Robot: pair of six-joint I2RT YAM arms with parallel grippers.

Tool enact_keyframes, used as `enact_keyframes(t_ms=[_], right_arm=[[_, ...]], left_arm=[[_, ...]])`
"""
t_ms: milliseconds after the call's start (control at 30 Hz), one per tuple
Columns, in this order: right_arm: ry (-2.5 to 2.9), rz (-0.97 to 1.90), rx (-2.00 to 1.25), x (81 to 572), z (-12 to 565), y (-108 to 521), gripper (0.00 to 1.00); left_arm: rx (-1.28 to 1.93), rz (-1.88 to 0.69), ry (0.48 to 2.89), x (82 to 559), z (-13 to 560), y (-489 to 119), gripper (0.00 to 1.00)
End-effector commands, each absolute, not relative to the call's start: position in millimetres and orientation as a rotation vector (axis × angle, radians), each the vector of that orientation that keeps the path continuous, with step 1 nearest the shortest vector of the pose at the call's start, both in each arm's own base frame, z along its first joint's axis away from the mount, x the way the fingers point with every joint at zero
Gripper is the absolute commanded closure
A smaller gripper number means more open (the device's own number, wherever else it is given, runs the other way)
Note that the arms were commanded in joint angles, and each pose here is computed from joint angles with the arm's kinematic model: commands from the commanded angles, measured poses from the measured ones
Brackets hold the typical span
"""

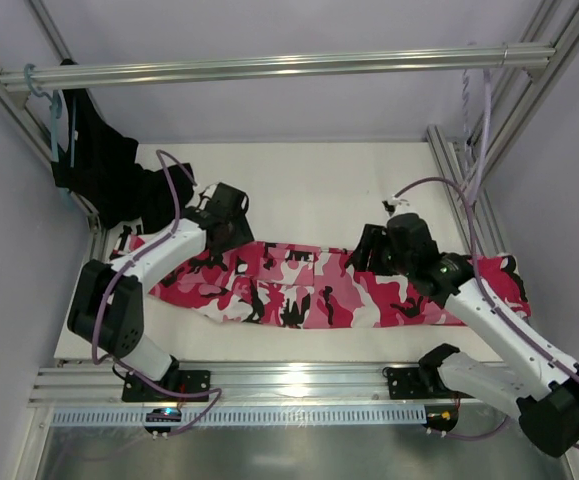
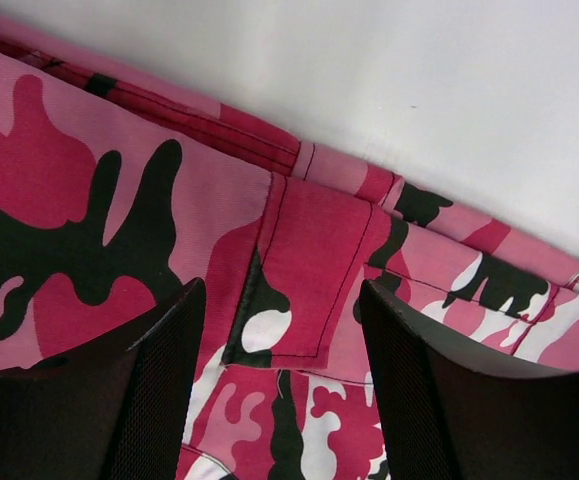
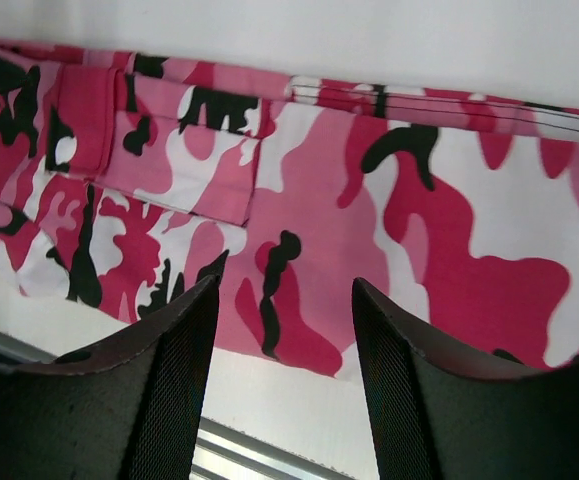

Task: Place the trousers on the hanger
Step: Fold the trousers

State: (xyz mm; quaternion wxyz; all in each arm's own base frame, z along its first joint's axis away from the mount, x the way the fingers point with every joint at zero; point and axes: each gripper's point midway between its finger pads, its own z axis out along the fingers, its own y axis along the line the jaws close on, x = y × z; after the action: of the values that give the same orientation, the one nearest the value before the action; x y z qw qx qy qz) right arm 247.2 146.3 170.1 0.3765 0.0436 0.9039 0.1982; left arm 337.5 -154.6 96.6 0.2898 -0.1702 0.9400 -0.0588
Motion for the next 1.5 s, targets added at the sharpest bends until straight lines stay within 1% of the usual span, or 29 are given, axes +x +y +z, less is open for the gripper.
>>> enact_keyframes(t_ms=[0, 67, 100, 200, 300, 367, 400, 433, 467, 533, 567, 600, 667, 733, 767, 800, 867, 900, 1000, 1133, 1467], right_arm=[[2.237, 0.557, 0.010, 255.8, 185.2, 182.2, 0.41], [2.235, 0.598, -0.080, 257.5, 181.5, 201.0, 0.41], [2.245, 0.676, -0.159, 250.7, 181.9, 218.1, 0.41], [2.217, 0.739, -0.362, 255.6, 178.8, 243.1, 0.41], [2.172, 0.629, -0.553, 270.7, 171.0, 242.8, 0.41], [2.168, 0.651, -0.651, 279.5, 168.9, 244.6, 0.41], [2.153, 0.686, -0.672, 285.6, 178.4, 249.4, 0.41], [2.180, 0.759, -0.713, 286.1, 169.0, 256.6, 0.41], [2.161, 0.776, -0.728, 296.0, 174.4, 256.5, 0.41], [2.209, 0.799, -0.763, 304.6, 158.0, 260.5, 0.40], [2.225, 0.861, -0.793, 303.6, 154.6, 263.6, 0.40], [2.191, 0.878, -0.845, 311.5, 162.8, 269.2, 0.41], [2.263, 0.961, -0.880, 310.0, 142.8, 274.8, 0.42], [2.253, 1.002, -0.896, 320.5, 141.5, 280.1, 0.44], [2.285, 1.025, -0.902, 323.1, 127.9, 283.1, 0.44], [2.281, 1.058, -0.914, 326.3, 128.9, 288.0, 0.46], [2.291, 1.075, -0.931, 330.0, 120.4, 291.6, 0.47], [2.326, 1.076, -0.931, 333.7, 108.3, 292.3, 0.47], [2.390, 1.048, -0.947, 339.9, 84.7, 287.6, 0.47], [2.445, 0.997, -0.936, 346.9, 64.0, 276.1, 0.46], [2.485, 0.899, -0.956, 348.5, 40.9, 264.6, 0.46]], left_arm=[[-0.456, -0.192, 2.498, 340.9, 92.3, -159.8, 0.37], [-0.454, -0.191, 2.512, 340.5, 83.8, -161.5, 0.37], [-0.449, -0.192, 2.517, 340.4, 80.4, -162.7, 0.38], [-0.394, -0.202, 2.522, 340.8, 72.6, -167.5, 0.39], [-0.325, -0.198, 2.560, 336.5, 63.3, -168.8, 0.39], [-0.287, -0.190, 2.583, 334.0, 58.2, -169.4, 0.39], [-0.269, -0.214, 2.601, 332.8, 53.0, -173.3, 0.40], [-0.255, -0.230, 2.603, 333.1, 52.2, -176.3, 0.40], [-0.237, -0.256, 2.614, 333.4, 49.3, -181.1, 0.41], [-0.226, -0.286, 2.618, 333.7, 47.8, -185.7, 0.42], [-0.219, -0.300, 2.625, 333.3, 46.2, -187.5, 0.43], [-0.203, -0.317, 2.623, 334.3, 47.2, -190.8, 0.45], [-0.184, -0.351, 2.622, 336.3, 48.1, -196.5, 0.51], [-0.189, -0.350, 2.600, 338.4, 51.0, -195.5, 0.60], [-0.186, -0.366, 2.592, 339.0, 52.2, -197.4, 0.64], [-0.185, -0.380, 2.584, 339.3, 54.1, -198.8, 0.71], [-0.187, -0.376, 2.577, 339.7, 57.6, -197.8, 0.76], [-0.189, -0.362, 2.576, 339.9, 59.0, -195.7, 0.82], [-0.211, -0.262, 2.573, 341.4, 62.8, -182.3, 0.87], [-0.213, -0.148, 2.591, 341.7, 58.7, -168.7, 0.86], [-0.232, -0.151, 2.575, 345.3, 59.6, -169.2, 0.88]])
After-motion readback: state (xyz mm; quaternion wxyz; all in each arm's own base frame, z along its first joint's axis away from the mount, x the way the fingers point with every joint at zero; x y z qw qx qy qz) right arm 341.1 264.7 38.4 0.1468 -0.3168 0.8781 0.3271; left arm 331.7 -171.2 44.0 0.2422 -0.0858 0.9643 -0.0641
